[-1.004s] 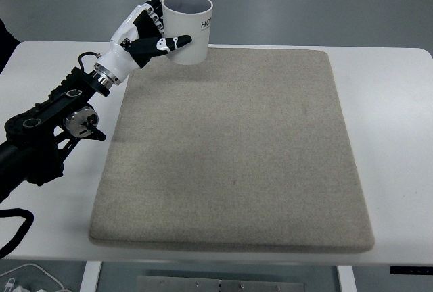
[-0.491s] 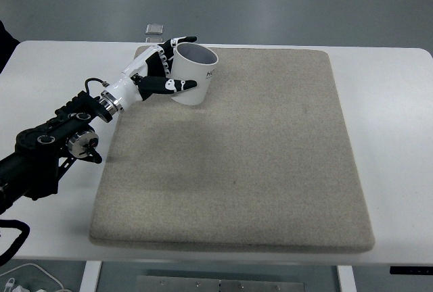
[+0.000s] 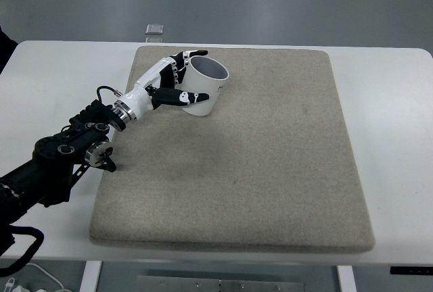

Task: Upright white cup

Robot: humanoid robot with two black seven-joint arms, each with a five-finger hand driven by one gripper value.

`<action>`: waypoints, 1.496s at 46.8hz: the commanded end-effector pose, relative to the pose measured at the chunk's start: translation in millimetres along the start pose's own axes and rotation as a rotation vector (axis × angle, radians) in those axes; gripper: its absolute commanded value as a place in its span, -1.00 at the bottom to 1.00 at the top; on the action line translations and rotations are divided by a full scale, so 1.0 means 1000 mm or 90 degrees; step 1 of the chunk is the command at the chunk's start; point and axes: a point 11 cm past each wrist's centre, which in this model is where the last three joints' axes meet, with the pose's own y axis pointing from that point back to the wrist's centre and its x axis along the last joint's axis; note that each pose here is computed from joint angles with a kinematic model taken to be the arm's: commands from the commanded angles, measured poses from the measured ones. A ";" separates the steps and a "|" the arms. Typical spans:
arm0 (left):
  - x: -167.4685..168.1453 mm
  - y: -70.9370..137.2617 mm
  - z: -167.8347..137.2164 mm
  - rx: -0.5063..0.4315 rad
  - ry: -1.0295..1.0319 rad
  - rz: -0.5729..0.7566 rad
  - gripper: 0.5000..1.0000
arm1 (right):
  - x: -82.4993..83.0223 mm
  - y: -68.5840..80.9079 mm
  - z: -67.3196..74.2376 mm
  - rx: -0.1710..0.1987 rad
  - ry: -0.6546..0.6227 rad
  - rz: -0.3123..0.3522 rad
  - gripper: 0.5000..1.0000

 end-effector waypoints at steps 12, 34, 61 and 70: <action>-0.018 -0.012 -0.001 -0.013 0.006 0.014 -0.40 | 0.000 0.000 0.000 0.000 0.000 0.000 0.72; -0.014 -0.011 -0.001 -0.014 -0.004 0.035 -0.04 | 0.000 0.000 0.000 0.000 0.000 -0.001 0.72; -0.008 -0.009 -0.003 -0.016 0.026 0.061 0.98 | -0.001 0.000 0.000 0.000 0.001 -0.003 0.72; -0.008 -0.009 -0.003 -0.016 0.026 0.061 0.98 | -0.001 0.000 -0.001 0.001 0.004 -0.004 0.72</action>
